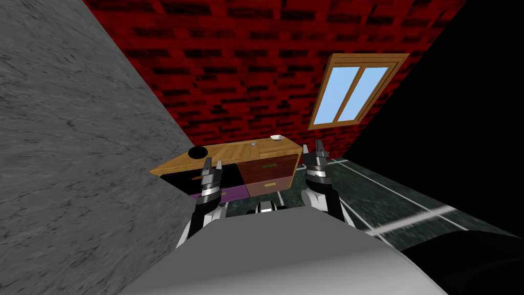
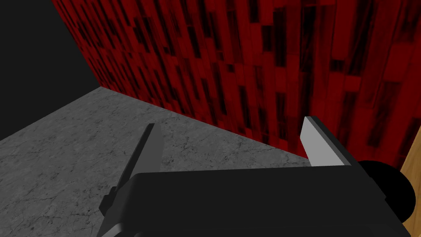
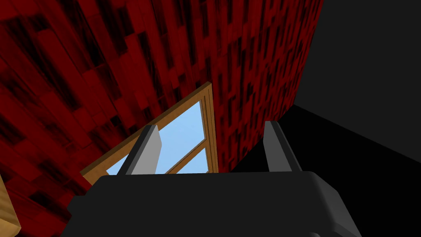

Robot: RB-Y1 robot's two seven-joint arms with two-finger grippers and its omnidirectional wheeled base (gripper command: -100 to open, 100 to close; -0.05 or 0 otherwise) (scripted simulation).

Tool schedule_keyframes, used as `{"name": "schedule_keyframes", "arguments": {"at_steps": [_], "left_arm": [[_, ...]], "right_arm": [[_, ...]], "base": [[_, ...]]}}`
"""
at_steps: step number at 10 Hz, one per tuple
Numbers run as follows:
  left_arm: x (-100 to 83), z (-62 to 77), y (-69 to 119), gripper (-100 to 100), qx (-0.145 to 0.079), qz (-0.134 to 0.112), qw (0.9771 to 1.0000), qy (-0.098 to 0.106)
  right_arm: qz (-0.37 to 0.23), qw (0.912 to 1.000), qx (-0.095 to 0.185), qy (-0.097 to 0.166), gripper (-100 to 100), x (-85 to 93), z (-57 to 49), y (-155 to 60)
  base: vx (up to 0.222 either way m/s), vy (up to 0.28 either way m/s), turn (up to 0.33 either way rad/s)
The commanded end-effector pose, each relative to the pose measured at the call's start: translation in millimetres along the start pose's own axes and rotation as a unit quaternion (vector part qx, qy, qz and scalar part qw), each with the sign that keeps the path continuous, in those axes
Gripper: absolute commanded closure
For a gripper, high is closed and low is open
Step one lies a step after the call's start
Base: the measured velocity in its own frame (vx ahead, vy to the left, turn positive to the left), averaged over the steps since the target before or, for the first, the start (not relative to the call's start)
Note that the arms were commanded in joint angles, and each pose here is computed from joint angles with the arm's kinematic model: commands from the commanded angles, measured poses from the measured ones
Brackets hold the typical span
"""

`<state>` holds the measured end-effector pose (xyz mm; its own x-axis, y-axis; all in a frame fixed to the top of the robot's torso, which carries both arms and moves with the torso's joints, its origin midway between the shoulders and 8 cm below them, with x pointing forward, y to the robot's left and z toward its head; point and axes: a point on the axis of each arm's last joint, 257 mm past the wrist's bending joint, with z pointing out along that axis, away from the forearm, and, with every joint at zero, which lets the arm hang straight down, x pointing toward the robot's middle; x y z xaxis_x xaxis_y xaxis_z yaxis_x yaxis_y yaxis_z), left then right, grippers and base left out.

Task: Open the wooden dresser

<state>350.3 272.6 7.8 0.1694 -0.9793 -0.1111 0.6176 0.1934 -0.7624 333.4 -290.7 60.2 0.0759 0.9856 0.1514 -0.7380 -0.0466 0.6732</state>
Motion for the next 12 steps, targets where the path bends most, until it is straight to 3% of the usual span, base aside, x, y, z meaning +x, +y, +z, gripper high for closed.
{"name": "schedule_keyframes", "arguments": {"at_steps": [1, 6, 12], "left_arm": [[6.7, -4.5, 14.5, -100, -0.011, 0.013, 0.9995, 0.028], [14.6, -18.5, 59.6, -100, -0.049, 0.033, 0.9965, 0.059], [18.5, -41.0, 116.0, -100, -0.100, 0.048, 0.9910, 0.075]], "right_arm": [[0.000, 1.0000, 0.000, 0.000, 0, 0.0, 0.0, 0], [0.000, 1.0000, 0.000, 0.000, 0, 0.0, 0.0, 0], [0.000, 1.0000, 0.000, 0.000, 0, 0.0, 0.0, 0]], "base": [[0.008, -0.045, -0.005], [0.022, -0.063, -0.008], [0.024, -0.072, -0.008]]}}
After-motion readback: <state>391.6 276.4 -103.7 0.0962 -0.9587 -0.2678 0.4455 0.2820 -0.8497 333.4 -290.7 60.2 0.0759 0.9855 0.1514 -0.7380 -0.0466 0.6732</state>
